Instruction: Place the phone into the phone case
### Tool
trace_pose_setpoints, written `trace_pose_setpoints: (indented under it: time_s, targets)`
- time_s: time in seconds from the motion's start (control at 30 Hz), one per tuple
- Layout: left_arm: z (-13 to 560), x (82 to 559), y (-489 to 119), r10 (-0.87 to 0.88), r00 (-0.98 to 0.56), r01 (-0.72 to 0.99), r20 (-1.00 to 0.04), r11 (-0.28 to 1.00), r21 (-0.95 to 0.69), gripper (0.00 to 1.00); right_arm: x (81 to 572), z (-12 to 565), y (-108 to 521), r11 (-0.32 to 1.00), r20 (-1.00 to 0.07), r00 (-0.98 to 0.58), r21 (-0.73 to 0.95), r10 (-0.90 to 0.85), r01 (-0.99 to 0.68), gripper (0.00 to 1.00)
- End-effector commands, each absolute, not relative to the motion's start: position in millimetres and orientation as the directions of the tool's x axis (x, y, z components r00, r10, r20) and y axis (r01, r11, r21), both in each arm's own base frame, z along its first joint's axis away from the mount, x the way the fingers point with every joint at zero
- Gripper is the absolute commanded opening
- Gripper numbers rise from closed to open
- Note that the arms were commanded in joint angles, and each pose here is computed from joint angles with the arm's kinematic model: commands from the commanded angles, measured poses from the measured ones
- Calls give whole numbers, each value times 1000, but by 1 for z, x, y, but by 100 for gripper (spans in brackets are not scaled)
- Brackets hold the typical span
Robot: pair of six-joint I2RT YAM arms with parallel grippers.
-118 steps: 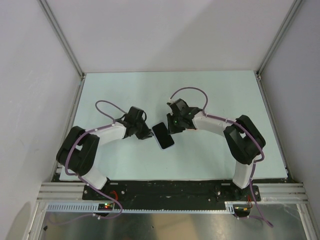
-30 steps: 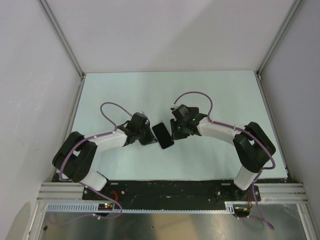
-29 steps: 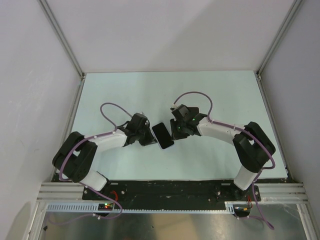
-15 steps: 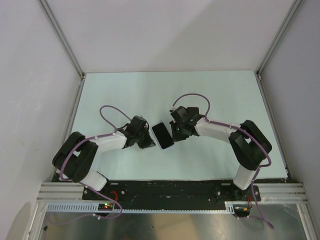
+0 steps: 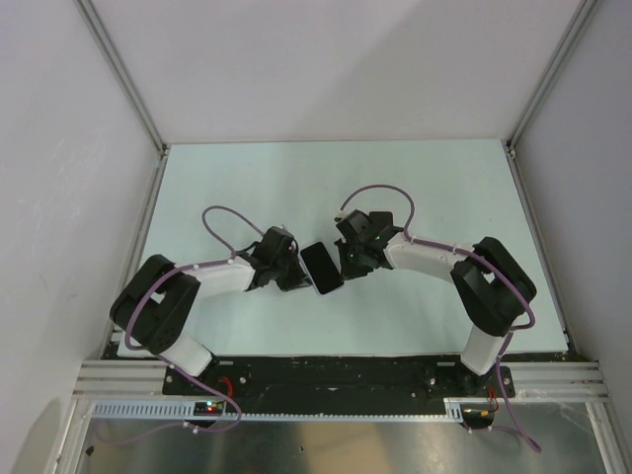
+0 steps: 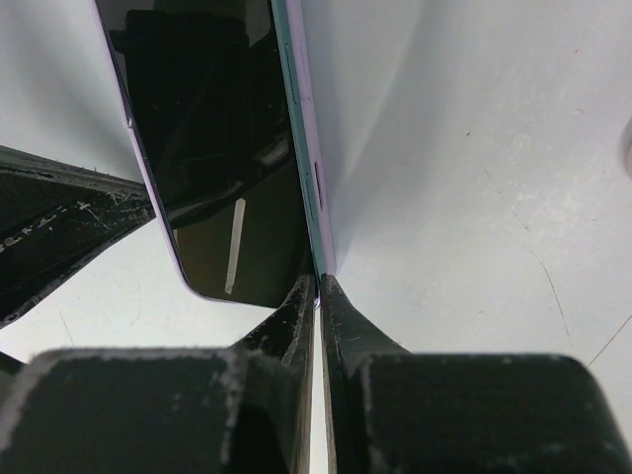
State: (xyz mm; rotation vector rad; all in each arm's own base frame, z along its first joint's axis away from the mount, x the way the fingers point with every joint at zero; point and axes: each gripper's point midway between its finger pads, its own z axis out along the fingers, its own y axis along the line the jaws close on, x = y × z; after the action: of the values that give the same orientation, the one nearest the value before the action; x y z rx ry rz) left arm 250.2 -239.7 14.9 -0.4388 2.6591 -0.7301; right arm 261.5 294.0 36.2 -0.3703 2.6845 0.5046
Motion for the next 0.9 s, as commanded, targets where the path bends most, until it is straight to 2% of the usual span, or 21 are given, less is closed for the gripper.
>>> trace_pose_setpoints:
  time_s: [0.0,0.6,0.87]
  targets:
    - [17,256,-247,-373,-892,-188,-255,819,-542,0,249,20,302,898,-378,-900,284,-216,-335,6]
    - [17,259,-250,-365,-895,-177,-257,820,-544,0,221,-18,302,926,-311,-920,214,-238,-312,3]
    - [24,265,-244,-375,-884,-177,-281,822,-541,0,234,-10,301,940,-354,-901,136,-249,-313,5]
